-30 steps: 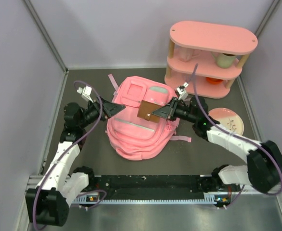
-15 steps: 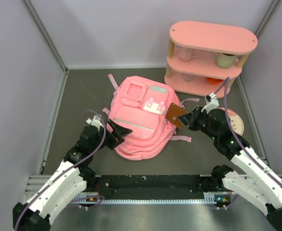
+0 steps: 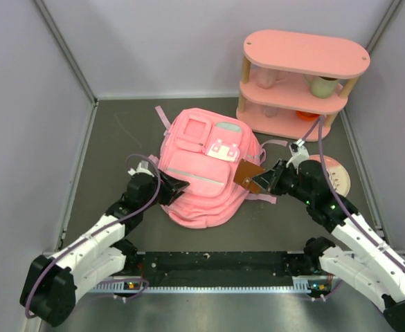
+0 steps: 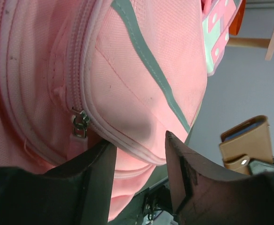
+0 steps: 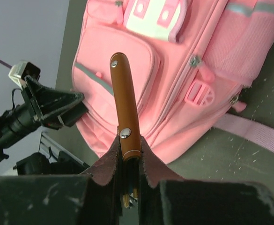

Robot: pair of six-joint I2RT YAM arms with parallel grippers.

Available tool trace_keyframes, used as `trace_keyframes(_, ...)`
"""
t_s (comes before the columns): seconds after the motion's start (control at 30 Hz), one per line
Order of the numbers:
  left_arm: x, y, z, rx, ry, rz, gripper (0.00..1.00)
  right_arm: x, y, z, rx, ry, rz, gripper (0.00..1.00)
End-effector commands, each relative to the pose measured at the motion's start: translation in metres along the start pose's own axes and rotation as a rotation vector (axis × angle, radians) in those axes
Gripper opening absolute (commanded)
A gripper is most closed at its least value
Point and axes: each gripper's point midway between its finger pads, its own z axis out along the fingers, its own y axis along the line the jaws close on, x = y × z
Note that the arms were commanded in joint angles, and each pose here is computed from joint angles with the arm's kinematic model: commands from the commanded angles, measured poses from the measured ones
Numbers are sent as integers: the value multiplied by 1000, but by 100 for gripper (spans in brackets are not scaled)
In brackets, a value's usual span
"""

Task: Pack the student bag
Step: Place the personal item in the student bag.

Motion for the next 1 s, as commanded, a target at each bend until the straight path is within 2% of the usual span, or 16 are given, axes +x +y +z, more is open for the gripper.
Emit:
trace_keyframes(0.0,-19,-64,-2,219,-67,-5,47,18,10,-6,-87,63,50,0)
trace_keyframes(0.07,-18,-68,-3,228,-53,-5,48,32,10,-8,-103,98,63,0)
trace_keyframes(0.13,-17,-75,-5,244,-44,-3,55,45,8,-9,-112,135,91,0)
trace_keyframes(0.37,-11,-85,-2,277,7,-39,56,65,19,-13,-204,197,149,0)
trace_keyframes(0.47,-6,-92,-2,299,43,-39,65,73,25,-14,-232,226,158,0)
trace_keyframes(0.8,-5,-98,-2,314,63,-47,69,81,18,-7,-215,230,186,0)
trace_keyframes(0.97,1,-99,2,310,108,-65,82,82,15,-5,-204,229,187,0)
